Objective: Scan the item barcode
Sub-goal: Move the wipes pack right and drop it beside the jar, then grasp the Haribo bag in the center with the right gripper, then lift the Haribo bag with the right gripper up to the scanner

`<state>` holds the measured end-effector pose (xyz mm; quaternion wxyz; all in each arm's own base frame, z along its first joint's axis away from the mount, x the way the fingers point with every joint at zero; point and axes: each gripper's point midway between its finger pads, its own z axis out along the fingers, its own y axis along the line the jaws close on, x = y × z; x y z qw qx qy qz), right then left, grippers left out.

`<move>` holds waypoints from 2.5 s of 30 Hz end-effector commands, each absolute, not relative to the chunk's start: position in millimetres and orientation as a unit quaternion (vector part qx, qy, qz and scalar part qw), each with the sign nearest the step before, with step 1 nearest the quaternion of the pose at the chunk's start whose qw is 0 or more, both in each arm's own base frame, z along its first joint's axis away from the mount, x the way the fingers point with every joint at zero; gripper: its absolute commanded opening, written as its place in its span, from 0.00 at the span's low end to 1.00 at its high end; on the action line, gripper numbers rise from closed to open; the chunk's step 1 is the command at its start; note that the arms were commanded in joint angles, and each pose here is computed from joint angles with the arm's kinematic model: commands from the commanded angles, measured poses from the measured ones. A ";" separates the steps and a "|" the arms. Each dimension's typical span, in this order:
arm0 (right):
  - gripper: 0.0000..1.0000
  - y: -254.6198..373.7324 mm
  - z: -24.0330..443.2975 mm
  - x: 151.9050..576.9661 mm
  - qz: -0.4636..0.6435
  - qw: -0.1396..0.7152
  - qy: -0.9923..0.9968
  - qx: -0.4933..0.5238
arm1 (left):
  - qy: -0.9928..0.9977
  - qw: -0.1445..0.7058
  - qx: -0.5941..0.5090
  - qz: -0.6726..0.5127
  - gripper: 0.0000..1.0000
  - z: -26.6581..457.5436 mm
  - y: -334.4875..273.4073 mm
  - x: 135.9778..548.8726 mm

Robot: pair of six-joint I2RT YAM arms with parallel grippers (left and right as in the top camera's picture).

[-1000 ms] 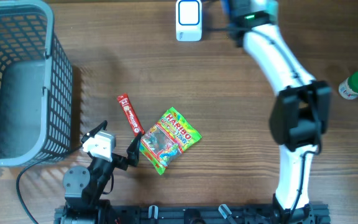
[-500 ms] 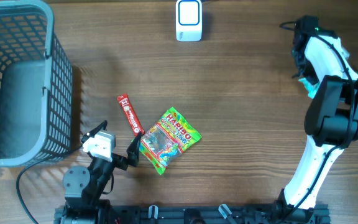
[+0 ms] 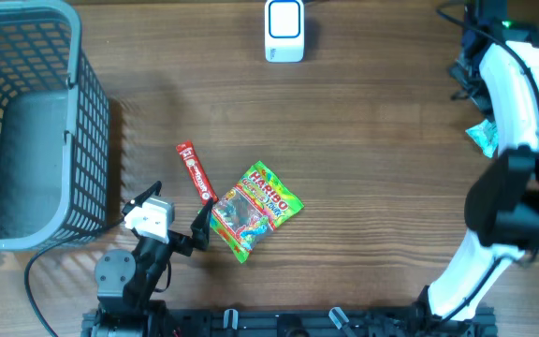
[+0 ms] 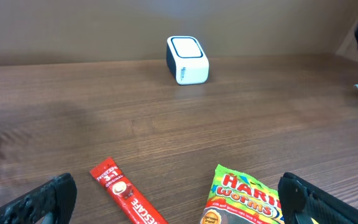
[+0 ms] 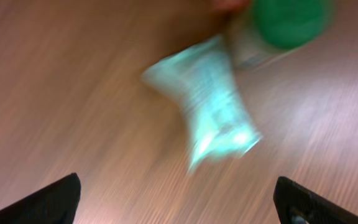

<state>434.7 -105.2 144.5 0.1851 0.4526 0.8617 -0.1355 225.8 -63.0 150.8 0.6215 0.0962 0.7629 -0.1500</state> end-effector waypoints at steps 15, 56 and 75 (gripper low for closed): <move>1.00 199.7 77.7 216.9 0.058 -0.291 0.889 0.347 | 0.763 0.622 0.091 -0.150 1.00 149.6 -62.1 226.3; 0.04 244.3 104.5 231.8 0.254 -0.173 0.859 0.409 | 0.763 0.622 0.091 -0.150 1.00 149.6 -62.1 226.3; 0.04 242.2 153.3 201.5 0.240 -0.342 0.697 0.582 | 0.763 0.622 0.091 -0.150 1.00 149.6 -62.1 226.3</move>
